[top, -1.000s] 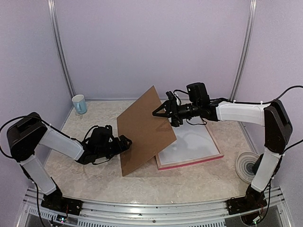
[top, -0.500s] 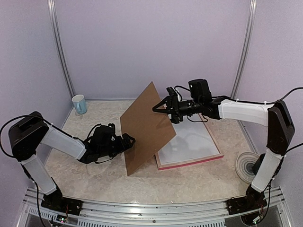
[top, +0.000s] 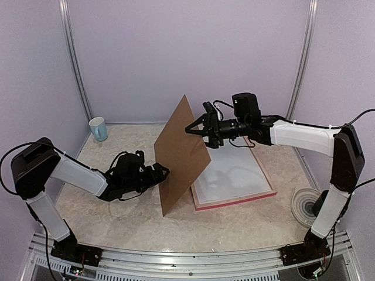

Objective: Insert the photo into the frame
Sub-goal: Turn over the backboard at the center of the board.

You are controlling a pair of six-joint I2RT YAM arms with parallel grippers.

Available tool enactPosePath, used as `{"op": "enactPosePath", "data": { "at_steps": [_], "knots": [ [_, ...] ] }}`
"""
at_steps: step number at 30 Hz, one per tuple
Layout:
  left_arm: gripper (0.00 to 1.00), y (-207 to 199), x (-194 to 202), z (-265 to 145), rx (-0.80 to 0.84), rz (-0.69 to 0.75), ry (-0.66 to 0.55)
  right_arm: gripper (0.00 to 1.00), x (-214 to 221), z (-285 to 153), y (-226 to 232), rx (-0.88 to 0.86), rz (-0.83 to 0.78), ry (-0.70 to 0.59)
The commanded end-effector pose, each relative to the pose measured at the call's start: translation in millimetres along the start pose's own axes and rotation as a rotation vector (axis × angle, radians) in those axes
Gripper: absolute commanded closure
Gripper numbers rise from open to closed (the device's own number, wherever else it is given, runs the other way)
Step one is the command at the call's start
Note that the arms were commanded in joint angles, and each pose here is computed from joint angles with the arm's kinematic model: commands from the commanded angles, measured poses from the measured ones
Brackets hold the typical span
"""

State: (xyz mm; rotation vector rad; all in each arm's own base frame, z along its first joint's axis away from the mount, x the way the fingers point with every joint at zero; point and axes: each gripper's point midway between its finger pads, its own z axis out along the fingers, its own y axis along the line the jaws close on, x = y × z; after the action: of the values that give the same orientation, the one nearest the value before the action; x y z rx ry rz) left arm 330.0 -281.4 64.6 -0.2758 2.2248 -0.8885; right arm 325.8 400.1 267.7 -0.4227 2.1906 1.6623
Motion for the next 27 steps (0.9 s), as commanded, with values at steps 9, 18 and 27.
{"op": "enactPosePath", "data": {
  "at_steps": [9, 18, 27],
  "knots": [
    [0.07, -16, 9, 4, 0.032, 0.028, 0.048, 0.16, 6, 3, 60, -0.125, -0.094, 0.035],
    [0.07, -24, 8, 2, 0.047, 0.031, 0.045, 0.15, 3, 10, 63, -0.131, -0.098, 0.042],
    [0.07, -34, 7, 3, 0.068, 0.036, 0.043, 0.15, 6, 16, 62, -0.134, -0.096, 0.053]
  ]
}}
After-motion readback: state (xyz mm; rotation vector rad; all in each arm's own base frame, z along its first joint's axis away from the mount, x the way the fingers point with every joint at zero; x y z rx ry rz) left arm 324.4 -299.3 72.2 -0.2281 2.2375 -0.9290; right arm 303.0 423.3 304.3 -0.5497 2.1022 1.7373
